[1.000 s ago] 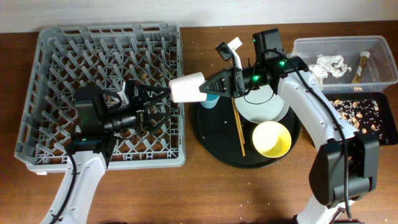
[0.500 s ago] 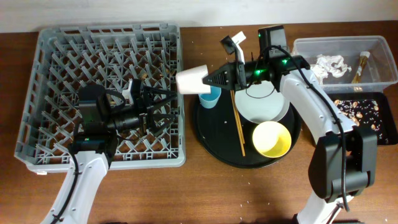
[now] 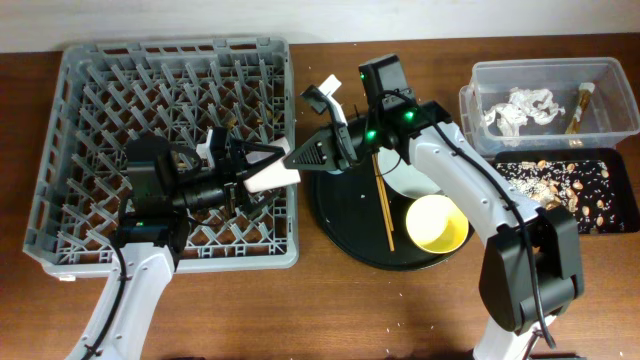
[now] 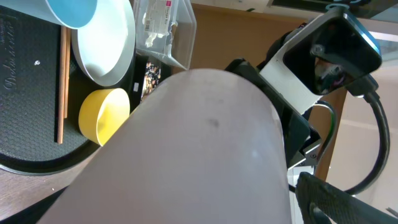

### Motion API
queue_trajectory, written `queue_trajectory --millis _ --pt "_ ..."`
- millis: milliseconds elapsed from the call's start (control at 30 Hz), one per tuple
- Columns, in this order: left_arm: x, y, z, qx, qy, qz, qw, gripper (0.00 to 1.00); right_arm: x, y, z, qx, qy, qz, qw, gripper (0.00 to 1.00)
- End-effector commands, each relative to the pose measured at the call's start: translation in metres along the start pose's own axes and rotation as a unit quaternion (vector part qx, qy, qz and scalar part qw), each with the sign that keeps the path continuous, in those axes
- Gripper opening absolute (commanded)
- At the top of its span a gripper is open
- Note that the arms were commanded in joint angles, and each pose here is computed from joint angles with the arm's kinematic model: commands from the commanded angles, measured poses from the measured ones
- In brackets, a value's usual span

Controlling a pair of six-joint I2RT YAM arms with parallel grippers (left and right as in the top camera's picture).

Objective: Sort waste into correct bins and load items into the dishwasher rack
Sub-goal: 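Hand the pink cup from the right gripper to the left gripper, then place the pink cup upside down in the dish rack with left gripper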

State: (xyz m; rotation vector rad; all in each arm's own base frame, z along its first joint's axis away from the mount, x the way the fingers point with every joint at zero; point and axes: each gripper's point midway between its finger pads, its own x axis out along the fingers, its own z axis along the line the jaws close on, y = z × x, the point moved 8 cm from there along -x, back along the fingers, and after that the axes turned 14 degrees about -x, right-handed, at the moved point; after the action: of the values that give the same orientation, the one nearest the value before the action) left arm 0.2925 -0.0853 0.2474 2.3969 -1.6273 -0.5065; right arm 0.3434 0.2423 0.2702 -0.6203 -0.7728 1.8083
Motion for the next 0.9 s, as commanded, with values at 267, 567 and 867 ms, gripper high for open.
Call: queue_trajectory --millis 267,567,867 --pt "-0.007 0.001 -0.008 0.022 0.01 0.011 1.0 0.8 -0.008 0.009 -0.001 0.011 -0.012 -0.008 1.0 0.04" --pt "-0.009 -0.001 -0.009 0.021 0.012 0.007 1.0 0.71 -0.009 0.014 0.002 0.017 -0.02 -0.01 1.0 0.04" --pt "-0.009 -0.009 -0.008 0.087 0.006 -0.04 0.995 0.27 -0.028 0.012 -0.008 0.012 0.029 -0.017 0.999 0.92"
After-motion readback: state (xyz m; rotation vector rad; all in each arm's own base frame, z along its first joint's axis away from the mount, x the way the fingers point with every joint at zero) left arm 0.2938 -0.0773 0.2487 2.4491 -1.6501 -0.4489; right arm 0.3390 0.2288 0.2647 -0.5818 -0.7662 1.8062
